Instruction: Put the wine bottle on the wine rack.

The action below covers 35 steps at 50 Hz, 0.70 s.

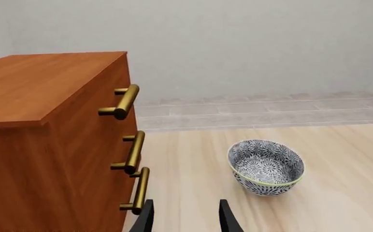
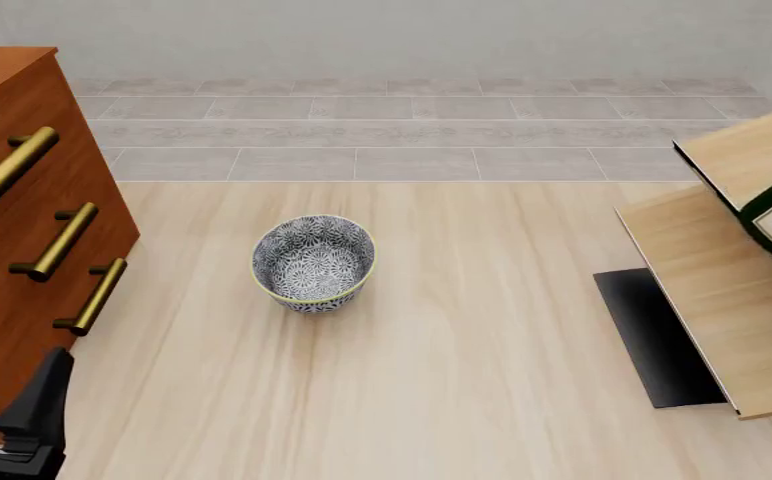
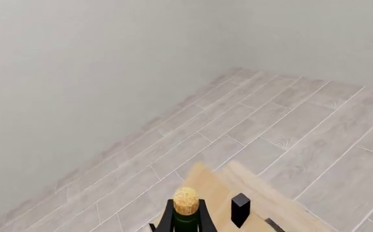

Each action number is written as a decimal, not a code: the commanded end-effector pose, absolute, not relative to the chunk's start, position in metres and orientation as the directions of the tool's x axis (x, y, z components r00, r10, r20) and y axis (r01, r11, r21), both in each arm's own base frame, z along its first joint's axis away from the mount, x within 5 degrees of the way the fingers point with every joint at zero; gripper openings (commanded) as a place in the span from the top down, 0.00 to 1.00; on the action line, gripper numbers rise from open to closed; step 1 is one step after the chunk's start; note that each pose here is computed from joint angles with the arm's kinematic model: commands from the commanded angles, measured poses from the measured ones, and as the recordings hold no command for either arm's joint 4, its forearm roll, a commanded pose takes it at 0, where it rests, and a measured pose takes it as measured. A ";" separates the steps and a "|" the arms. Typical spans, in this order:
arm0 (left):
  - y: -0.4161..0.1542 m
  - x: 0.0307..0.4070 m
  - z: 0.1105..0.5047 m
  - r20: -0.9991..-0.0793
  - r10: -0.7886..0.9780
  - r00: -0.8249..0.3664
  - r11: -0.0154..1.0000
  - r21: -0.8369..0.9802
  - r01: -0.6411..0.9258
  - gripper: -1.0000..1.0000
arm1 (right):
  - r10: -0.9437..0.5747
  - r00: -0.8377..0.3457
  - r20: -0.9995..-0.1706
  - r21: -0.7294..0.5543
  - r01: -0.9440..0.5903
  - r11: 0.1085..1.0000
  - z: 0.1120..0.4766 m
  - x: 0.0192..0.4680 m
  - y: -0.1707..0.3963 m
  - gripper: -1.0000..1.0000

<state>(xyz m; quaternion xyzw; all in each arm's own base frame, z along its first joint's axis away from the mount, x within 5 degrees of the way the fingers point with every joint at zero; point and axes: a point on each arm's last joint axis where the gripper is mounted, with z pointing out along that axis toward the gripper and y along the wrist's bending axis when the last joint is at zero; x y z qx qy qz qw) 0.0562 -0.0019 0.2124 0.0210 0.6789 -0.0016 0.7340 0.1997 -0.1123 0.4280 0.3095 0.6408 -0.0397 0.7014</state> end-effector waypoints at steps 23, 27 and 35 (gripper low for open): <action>-0.002 0.056 0.212 -0.997 0.036 0.074 0.999 0.039 0.037 0.00 | 0.312 0.108 -0.944 0.317 0.560 0.765 0.398 0.218 -0.149 1.00; -0.002 0.056 0.212 -0.996 0.036 0.077 0.999 0.039 0.034 0.00 | 0.311 0.102 -0.945 0.312 0.569 0.760 0.398 0.219 -0.153 1.00; -0.002 0.056 0.212 -0.997 0.037 0.072 0.999 0.040 0.034 0.00 | 0.318 0.099 -0.943 0.314 0.579 0.753 0.393 0.221 -0.158 1.00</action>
